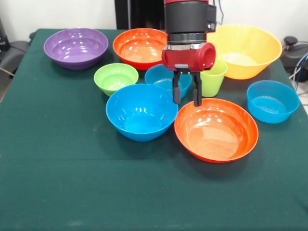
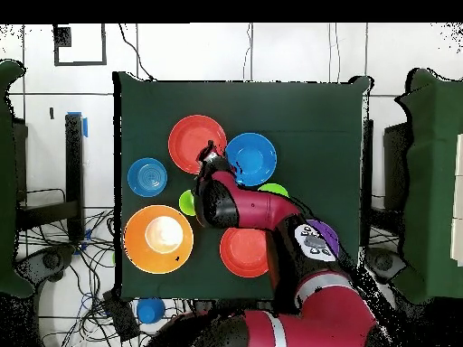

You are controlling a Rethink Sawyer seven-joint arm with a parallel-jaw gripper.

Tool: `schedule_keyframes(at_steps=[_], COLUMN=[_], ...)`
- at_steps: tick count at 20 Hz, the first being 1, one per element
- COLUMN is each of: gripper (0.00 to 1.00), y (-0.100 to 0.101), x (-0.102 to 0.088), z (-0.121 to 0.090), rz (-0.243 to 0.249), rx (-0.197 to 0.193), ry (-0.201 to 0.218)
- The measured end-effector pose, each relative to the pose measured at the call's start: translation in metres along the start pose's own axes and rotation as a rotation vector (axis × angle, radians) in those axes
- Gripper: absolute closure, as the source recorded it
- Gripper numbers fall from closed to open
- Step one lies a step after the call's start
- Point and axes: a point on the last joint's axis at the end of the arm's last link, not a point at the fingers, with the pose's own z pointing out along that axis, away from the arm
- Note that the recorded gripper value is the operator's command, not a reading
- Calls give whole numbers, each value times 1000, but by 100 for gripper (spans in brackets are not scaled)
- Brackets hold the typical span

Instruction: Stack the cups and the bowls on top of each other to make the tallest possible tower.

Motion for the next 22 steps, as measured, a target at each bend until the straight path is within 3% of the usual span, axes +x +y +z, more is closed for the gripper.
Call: schedule_keyframes(at_steps=[10, 16, 22], gripper=[0, 0, 0], y=[-4, 4, 6], x=[1, 19, 27], z=[-5, -25, -33], rz=[23, 47, 43], rx=[27, 75, 99], ry=[-3, 40, 51])
